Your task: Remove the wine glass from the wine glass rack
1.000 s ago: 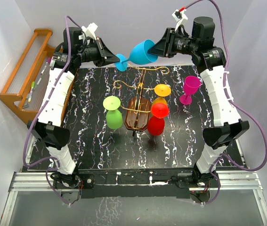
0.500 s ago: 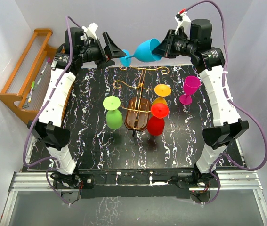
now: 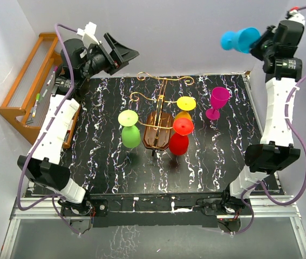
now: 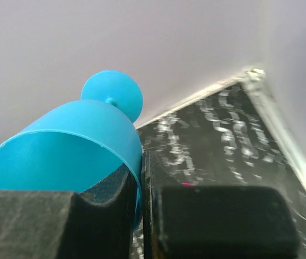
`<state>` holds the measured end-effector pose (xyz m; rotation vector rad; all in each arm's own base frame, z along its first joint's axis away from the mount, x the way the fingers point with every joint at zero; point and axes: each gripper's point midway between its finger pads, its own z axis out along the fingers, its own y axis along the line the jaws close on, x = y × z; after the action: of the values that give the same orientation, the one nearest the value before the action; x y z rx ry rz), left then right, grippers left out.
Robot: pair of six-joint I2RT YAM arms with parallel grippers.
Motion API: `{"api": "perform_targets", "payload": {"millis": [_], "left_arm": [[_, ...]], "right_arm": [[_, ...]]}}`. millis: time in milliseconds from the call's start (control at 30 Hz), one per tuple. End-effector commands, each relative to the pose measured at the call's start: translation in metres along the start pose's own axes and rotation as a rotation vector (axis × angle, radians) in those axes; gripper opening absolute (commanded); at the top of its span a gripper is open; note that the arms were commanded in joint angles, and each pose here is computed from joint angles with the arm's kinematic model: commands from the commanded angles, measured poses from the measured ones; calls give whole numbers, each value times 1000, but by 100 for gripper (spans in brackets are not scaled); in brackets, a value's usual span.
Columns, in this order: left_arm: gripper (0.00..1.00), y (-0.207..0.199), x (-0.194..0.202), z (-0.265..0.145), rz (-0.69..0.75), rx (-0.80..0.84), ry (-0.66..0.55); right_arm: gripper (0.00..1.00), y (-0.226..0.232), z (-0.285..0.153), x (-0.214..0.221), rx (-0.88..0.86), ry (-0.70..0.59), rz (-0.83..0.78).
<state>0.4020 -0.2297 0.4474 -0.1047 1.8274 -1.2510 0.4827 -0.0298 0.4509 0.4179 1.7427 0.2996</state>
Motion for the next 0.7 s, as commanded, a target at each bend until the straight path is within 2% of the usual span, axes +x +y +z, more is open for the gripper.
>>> {"api": "perform_targets", "payload": {"millis": [0,100,233,300,400,533,667], "left_arm": [[85,-51,-19,-20,51,166,-79],[67,-43,-16,-20,46,131,-69],[34,-33,-9,-19,34,94,-48],[22,-25,-5,-20,28,64,-40],[16,-18,0,-23,31,31,-37],[16,-13,4,-27,30,9,-33],[17,-9,7,-26,25,2,-26]], "right_arm": [[8,-83,0,10,337,13,1],[8,-112,-4,35,457,75,-26],[8,-143,-13,66,582,142,-48],[8,-159,-16,81,626,181,-46],[8,-183,-20,102,677,233,-30],[8,-208,-19,124,697,297,12],[8,-212,-10,150,652,386,37]]}}
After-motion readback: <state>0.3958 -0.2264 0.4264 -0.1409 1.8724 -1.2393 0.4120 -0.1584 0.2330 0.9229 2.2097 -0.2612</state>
